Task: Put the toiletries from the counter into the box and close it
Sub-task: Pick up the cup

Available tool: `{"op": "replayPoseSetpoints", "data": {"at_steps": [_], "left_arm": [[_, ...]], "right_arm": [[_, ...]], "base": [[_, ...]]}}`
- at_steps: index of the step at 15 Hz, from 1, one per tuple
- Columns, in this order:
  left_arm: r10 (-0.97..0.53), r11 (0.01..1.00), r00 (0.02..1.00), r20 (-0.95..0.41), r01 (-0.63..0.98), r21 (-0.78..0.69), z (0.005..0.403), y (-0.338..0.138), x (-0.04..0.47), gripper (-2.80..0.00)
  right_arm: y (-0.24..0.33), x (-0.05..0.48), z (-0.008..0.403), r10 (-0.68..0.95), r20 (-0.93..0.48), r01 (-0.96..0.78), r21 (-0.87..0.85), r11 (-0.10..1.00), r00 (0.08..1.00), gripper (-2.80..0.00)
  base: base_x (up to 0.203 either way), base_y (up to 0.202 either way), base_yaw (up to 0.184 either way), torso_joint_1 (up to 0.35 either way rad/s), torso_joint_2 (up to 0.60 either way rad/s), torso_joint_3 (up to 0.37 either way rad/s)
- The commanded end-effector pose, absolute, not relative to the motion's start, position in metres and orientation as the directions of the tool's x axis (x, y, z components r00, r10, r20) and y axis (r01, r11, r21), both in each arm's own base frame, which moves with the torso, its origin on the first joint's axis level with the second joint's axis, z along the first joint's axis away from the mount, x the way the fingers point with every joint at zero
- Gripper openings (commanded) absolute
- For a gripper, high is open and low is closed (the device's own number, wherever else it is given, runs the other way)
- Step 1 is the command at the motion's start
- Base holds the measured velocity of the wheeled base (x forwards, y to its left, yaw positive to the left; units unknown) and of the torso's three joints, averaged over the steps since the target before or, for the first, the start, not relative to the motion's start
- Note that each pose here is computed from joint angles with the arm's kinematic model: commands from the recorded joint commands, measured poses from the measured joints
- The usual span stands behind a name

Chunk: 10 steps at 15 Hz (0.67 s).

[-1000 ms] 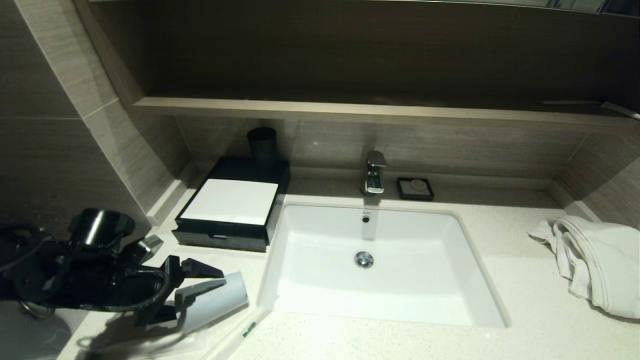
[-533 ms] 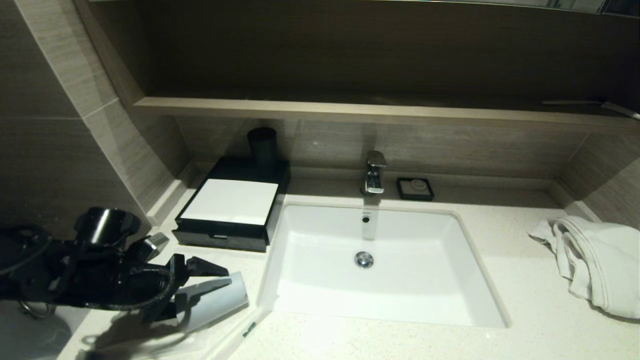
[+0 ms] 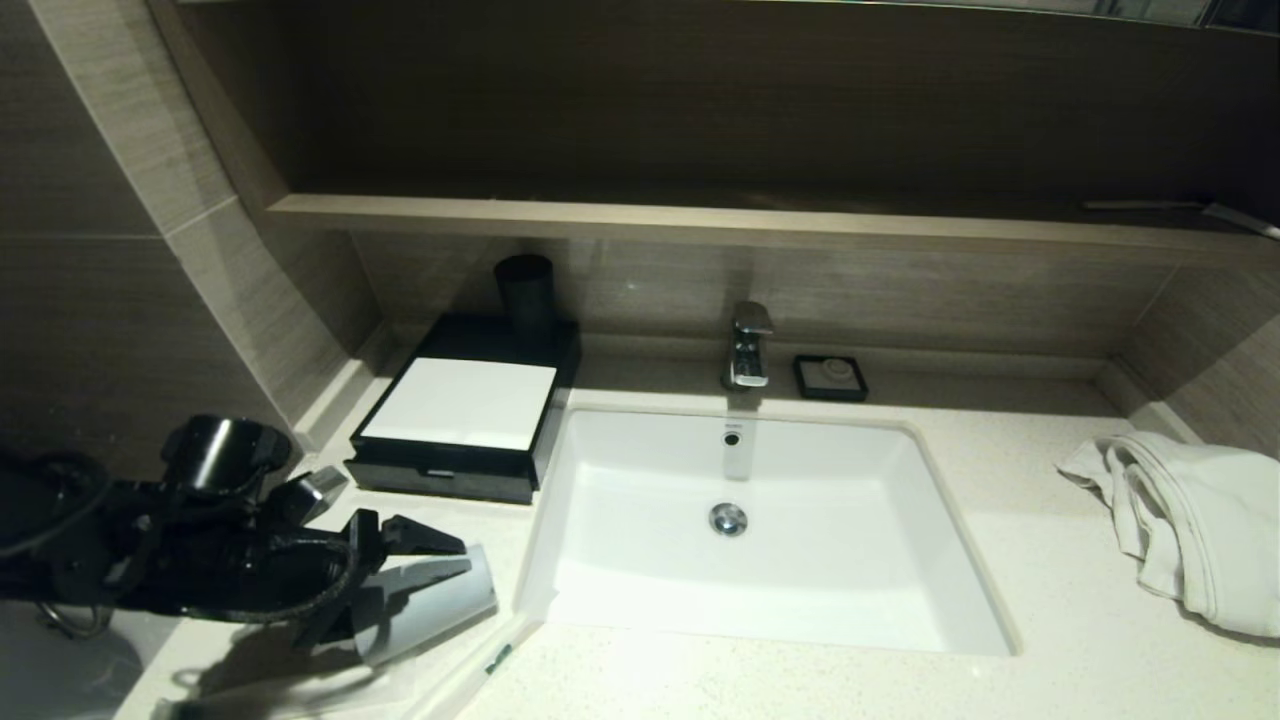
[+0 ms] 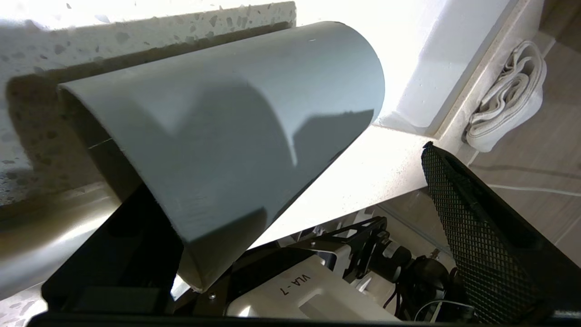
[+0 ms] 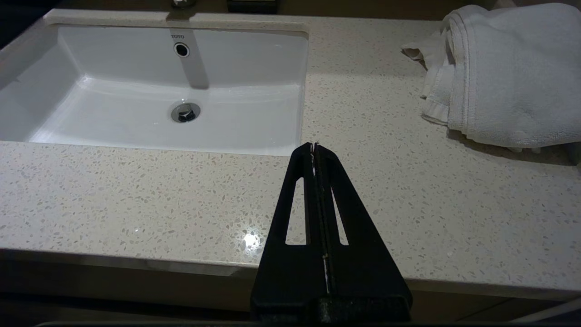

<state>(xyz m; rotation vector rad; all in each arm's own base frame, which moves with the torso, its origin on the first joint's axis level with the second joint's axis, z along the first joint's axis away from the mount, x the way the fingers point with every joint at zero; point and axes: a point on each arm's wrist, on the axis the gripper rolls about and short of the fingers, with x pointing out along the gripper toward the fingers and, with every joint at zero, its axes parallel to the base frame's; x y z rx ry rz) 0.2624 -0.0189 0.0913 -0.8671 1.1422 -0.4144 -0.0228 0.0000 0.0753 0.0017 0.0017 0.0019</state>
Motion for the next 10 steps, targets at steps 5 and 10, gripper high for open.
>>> {"op": "replayPoseSetpoints", "data": {"at_steps": [5, 10], "left_arm": [[-0.692, 0.615, 0.382, -0.612, -0.131, -0.778, 0.0904, -0.021, 0.2632, -2.8], [-0.696, 0.612, 0.385, -0.606, -0.125, -0.781, 0.091, -0.0211, 0.2629, -2.8]], "right_arm": [[0.0001, -0.0228, 0.0753, 0.0, -0.002, 0.0, 0.002, 1.0, 1.0, -2.8], [0.0, -0.0228, 0.0753, 0.002, -0.002, -0.002, 0.002, 1.0, 1.0, -2.8]], "base": [[0.0, 0.0, 0.0, 0.0, 0.0, 0.0], [0.0, 0.0, 0.0, 0.0, 0.0, 0.0]]}}
